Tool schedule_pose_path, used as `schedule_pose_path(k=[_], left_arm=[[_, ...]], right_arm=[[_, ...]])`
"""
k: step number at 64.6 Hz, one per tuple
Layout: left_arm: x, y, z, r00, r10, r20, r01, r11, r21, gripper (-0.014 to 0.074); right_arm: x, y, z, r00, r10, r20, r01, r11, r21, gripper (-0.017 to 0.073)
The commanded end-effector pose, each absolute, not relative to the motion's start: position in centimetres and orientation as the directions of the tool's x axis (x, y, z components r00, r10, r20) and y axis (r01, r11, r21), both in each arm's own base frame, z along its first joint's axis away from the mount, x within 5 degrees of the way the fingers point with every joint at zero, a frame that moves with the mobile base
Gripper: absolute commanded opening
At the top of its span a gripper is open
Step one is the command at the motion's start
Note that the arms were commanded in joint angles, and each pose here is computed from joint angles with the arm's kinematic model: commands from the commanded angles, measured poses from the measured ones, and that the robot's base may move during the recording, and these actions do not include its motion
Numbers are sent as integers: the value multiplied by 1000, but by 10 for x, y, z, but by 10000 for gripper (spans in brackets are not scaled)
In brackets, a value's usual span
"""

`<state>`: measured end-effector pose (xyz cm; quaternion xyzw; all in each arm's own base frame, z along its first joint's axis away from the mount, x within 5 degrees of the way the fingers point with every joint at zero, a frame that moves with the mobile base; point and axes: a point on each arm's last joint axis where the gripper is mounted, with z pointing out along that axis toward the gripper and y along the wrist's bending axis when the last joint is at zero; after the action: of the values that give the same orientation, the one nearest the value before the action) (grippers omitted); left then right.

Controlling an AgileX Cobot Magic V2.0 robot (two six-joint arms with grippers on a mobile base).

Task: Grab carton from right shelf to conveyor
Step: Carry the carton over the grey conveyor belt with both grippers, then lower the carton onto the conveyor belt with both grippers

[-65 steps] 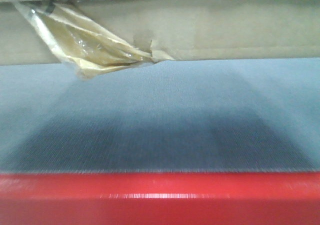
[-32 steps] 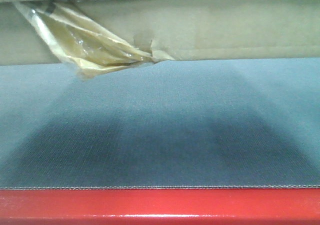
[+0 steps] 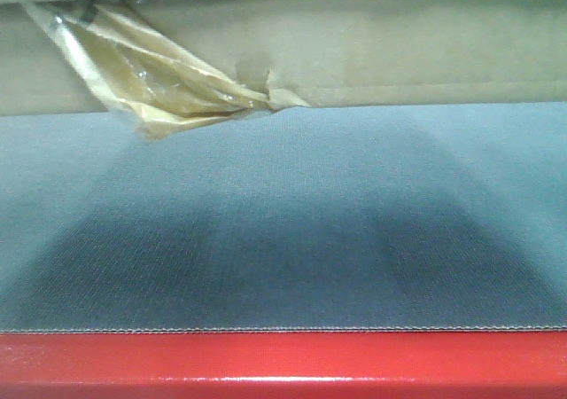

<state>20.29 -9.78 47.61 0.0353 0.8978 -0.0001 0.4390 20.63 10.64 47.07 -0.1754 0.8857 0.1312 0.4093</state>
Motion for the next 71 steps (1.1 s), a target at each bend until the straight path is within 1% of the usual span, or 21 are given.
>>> schedule_pose_path(k=[1,18,26,32,35,39,48,56,62,71], left_arm=[[201,-95,481,-576,80,-814,69,996,50,-10],[202,-96,483,-559,80,-825,78,996,44,-10],[205,-98,484,-534,80,-841,88,995,39,-10],[215,-92,484,-523,57,-850,56,998,32,-4],[223,-86,484,-512,27,-859,32,999,13,-2],[233,-78,482,-503,15,-864,37,999,-5,15],[261,-61,473,-504,-4,-864,73,996,-47,15],[289,-44,454,-557,-24,-830,22,999,-44,15],[309,-40,437,-599,-30,-800,-4,999,-35,15],[333,-44,414,-637,-14,-770,3,1000,-21,15]], right_arm=[[204,106,476,-564,-198,-802,-432,898,82,-68],[204,106,476,-564,-198,-802,-432,898,82,-68],[207,108,481,-519,-173,-837,-435,897,84,-68],[211,111,487,-468,-128,-874,-447,888,109,-68],[217,116,487,-447,-99,-889,-455,881,131,-68],[226,122,484,-444,-81,-893,-458,876,148,-68],[257,137,460,-500,-105,-859,-447,881,153,-68],[290,152,432,-542,-119,-832,-432,889,154,-68],[309,161,414,-555,-122,-823,-425,892,154,-68],[330,170,391,-576,-133,-807,-417,896,150,-68]])
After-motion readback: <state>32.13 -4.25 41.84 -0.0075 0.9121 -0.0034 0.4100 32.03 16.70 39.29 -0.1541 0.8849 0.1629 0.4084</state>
